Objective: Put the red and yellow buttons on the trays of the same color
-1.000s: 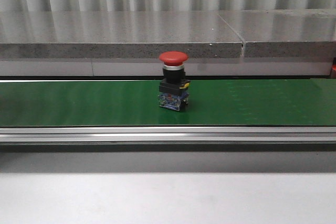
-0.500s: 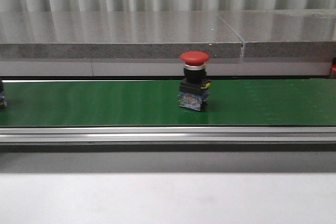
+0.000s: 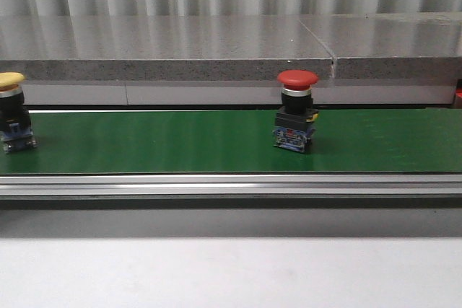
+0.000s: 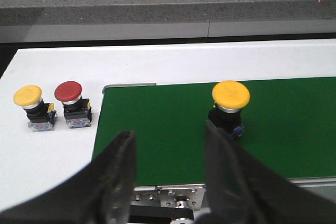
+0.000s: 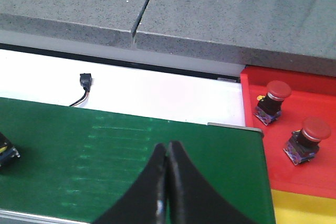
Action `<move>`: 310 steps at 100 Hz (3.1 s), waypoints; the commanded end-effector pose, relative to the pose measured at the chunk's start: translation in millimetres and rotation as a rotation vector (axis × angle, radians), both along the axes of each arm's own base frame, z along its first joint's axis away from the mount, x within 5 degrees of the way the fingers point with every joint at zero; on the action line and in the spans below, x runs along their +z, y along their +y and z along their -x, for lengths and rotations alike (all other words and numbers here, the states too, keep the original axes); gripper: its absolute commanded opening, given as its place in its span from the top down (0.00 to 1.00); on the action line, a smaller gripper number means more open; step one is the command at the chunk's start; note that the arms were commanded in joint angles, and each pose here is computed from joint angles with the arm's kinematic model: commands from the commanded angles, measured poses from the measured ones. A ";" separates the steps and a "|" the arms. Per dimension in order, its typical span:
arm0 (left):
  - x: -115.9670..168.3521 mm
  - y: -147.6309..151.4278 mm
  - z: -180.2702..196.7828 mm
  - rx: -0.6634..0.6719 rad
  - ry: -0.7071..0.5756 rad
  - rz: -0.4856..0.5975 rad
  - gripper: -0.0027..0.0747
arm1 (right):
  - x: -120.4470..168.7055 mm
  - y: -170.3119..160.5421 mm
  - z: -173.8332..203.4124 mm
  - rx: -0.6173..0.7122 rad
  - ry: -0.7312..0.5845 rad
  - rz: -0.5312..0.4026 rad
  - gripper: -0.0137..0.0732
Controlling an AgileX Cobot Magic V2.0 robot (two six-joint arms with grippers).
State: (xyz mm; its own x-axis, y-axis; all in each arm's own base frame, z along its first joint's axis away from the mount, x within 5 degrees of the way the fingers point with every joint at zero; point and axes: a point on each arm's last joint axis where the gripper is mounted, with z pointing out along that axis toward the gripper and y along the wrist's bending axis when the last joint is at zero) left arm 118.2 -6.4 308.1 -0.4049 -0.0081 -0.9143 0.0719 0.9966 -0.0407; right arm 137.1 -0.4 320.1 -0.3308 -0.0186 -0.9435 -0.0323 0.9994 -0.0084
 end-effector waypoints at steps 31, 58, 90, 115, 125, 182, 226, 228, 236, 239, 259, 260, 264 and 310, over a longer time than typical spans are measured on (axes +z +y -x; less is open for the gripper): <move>16.6 0.6 -2.5 0.014 -0.113 0.013 0.99 | 16.0 -1.1 -0.5 -0.015 -0.102 -0.002 0.92; 16.6 0.5 -2.5 0.014 -0.113 0.015 0.99 | 16.1 -1.1 -0.5 -0.015 -0.102 -0.002 0.92; 16.6 0.5 -2.5 0.014 -0.113 0.015 0.99 | 11.0 -0.1 -0.8 -0.004 -0.048 -0.005 0.83; 16.6 0.5 -2.5 0.014 -0.113 0.015 0.99 | 9.2 0.4 -0.3 0.001 -0.028 -0.006 0.24; 16.6 0.5 -2.5 0.014 -0.113 0.015 0.99 | 10.0 0.3 -0.3 0.001 -0.031 -0.006 0.14; 16.4 0.5 -2.8 0.014 -0.111 0.015 0.99 | 0.1 7.1 -86.7 0.121 0.520 -0.035 0.15; 16.4 0.5 -2.8 0.014 -0.111 0.015 0.99 | -31.3 26.2 -142.1 0.181 0.587 -0.012 0.15; 16.4 0.5 -2.8 0.014 -0.111 0.015 0.99 | -32.6 26.2 -144.7 0.180 0.587 -0.012 0.15; 16.4 0.5 -2.8 0.014 -0.111 0.015 0.99 | -36.7 26.1 -152.5 0.177 0.592 -0.009 0.16; 16.4 0.5 -2.8 0.014 -0.111 0.015 0.99 | -39.1 26.0 -155.9 0.176 0.597 -0.005 0.18; 16.4 0.5 -2.8 0.014 -0.111 0.015 0.99 | -43.3 26.2 -166.4 0.179 0.621 0.002 0.52; 16.4 0.5 -2.8 0.014 -0.111 0.015 0.99 | -42.7 26.3 -166.4 0.180 0.623 0.002 0.54; 16.4 0.5 -2.8 0.014 -0.111 0.015 0.99 | -41.2 26.5 -166.3 0.183 0.629 0.001 0.57; 16.4 0.5 -2.8 0.014 -0.111 0.015 0.99 | 33.0 -44.8 -180.1 -0.004 0.529 -0.026 0.62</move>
State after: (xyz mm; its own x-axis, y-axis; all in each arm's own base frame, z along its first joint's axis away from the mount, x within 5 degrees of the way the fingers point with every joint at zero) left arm 118.4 -6.4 308.5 -0.3996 -0.0107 -0.9166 0.0708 0.9966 -0.0425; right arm 316.7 -20.5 317.4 -0.8376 -0.0346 -0.5451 -0.0860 0.9939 0.0690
